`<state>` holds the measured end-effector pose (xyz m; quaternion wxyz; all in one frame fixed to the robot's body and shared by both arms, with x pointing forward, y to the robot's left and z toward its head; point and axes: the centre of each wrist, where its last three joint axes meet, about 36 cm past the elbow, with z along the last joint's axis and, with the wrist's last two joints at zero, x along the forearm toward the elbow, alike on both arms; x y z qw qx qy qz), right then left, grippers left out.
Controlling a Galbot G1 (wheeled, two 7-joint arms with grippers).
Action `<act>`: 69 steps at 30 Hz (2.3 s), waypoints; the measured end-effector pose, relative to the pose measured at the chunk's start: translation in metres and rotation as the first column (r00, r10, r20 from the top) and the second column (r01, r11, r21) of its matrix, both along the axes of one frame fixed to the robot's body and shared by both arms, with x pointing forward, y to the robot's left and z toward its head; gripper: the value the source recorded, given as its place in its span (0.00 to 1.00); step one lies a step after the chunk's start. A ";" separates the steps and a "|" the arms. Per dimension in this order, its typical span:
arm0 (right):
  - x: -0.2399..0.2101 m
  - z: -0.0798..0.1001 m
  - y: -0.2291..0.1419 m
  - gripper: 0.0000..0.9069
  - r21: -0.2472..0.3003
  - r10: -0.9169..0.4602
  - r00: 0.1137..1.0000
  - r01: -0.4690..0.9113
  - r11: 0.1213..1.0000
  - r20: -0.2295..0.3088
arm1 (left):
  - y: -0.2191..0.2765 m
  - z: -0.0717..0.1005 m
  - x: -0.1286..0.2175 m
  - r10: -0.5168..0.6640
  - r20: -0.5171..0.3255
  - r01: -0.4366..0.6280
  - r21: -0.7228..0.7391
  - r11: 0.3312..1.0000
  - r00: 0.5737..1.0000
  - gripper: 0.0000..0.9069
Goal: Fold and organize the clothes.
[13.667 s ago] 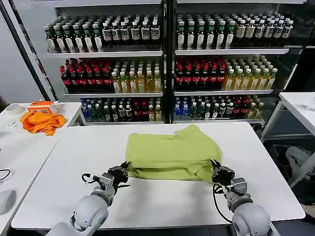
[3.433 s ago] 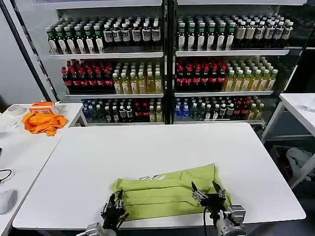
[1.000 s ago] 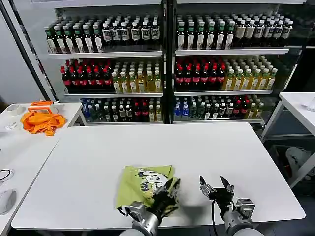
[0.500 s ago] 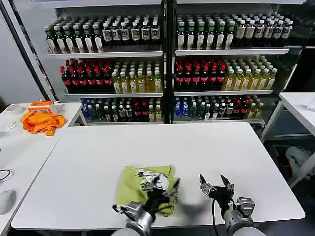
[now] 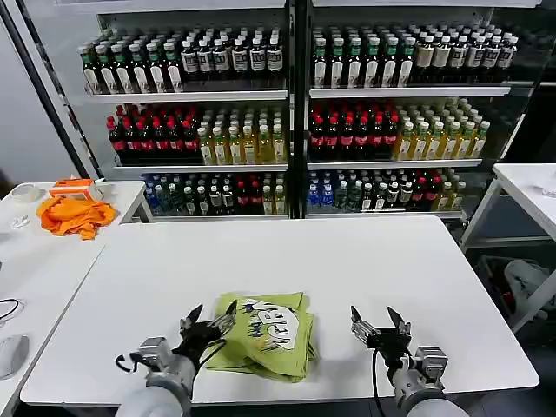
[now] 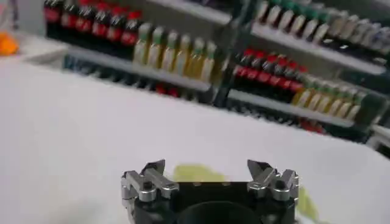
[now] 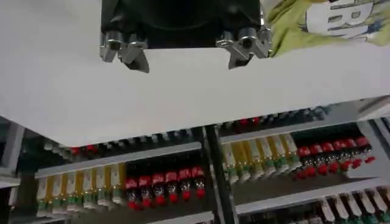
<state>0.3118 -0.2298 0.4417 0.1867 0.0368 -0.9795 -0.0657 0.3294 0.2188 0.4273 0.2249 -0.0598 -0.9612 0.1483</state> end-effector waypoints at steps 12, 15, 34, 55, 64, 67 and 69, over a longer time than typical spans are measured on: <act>-0.001 0.004 -0.005 1.00 -0.014 0.005 1.000 -0.005 1.000 0.011 | -0.003 -0.010 -0.008 -0.035 -0.134 0.019 -0.118 0.993 0.990 1.00; -0.001 0.005 -0.007 1.00 -0.019 0.006 1.000 -0.006 1.000 0.013 | -0.008 -0.015 -0.009 -0.045 -0.150 0.025 -0.134 0.991 0.988 1.00; 0.000 0.005 -0.007 1.00 -0.016 0.008 1.000 -0.008 1.000 0.014 | -0.007 -0.033 0.011 -0.044 -0.155 0.007 -0.233 0.972 0.987 0.70; 0.004 0.004 -0.007 1.00 -0.019 0.013 1.000 -0.013 1.000 0.012 | 0.018 -0.008 0.026 -0.022 -0.052 0.027 0.093 0.995 0.998 0.76; 0.002 0.005 -0.009 1.00 -0.021 0.010 1.000 -0.009 1.000 0.012 | 0.013 -0.006 0.040 -0.074 -0.031 0.077 0.112 0.991 0.997 0.73; 0.001 0.006 -0.010 1.00 -0.021 0.007 1.000 -0.007 1.000 0.014 | 0.014 -0.014 0.043 -0.076 -0.055 0.081 0.105 0.991 0.996 0.71; 0.000 0.006 -0.011 1.00 -0.025 0.006 1.000 -0.006 1.000 0.011 | 0.015 -0.018 0.043 -0.077 -0.071 0.084 0.100 0.991 0.994 0.70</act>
